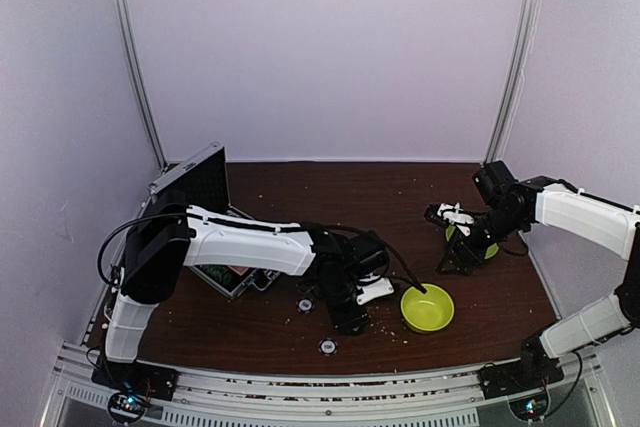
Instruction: Pack up texas hold em set
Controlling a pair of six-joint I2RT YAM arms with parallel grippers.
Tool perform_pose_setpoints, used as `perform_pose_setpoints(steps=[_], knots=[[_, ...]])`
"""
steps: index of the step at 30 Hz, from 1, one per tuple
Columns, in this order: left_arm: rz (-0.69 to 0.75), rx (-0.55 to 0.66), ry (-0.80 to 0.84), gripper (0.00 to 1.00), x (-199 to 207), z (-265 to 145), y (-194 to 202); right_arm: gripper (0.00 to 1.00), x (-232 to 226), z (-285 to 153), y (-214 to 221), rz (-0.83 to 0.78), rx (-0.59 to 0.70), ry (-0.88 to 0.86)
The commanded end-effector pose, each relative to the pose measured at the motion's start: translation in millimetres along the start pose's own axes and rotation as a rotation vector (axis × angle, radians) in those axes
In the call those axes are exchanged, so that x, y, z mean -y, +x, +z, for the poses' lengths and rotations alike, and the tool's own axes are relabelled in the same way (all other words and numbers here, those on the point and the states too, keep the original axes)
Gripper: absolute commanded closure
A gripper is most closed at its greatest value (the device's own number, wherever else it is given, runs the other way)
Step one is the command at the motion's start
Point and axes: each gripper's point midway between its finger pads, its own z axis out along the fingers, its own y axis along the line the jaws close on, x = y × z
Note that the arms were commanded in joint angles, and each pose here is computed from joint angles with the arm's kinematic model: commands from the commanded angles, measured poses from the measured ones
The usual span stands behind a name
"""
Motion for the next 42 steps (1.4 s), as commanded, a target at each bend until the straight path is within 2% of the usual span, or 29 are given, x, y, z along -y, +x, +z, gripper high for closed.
perform_pose_setpoints(steps=[1, 12, 20, 24, 31, 36, 42], knots=[[0.03, -0.027, -0.036, 0.51, -5, 16, 4, 0.13, 3, -7, -6, -0.013, 0.015, 0.02], [0.1, -0.064, -0.088, 0.51, 1, 25, 10, 0.13, 3, -7, -5, -0.012, 0.011, 0.02], [0.094, -0.067, -0.111, 0.61, -3, 21, 12, 0.13, 3, -6, -5, -0.01, 0.009, 0.018], [0.091, -0.035, -0.157, 0.64, -7, -2, 5, 0.13, 3, -6, -5, -0.009, 0.007, 0.017], [0.046, 0.095, -0.299, 0.64, -21, -78, -11, 0.13, 3, -4, -4, -0.007, 0.002, 0.012], [-0.004, 0.025, -0.436, 0.64, -48, -111, 26, 0.13, 2, -4, -4, -0.006, 0.003, 0.007], [-0.032, -0.153, -0.571, 0.64, -78, -134, 107, 0.13, 1, -4, -5, -0.008, 0.006, 0.001]])
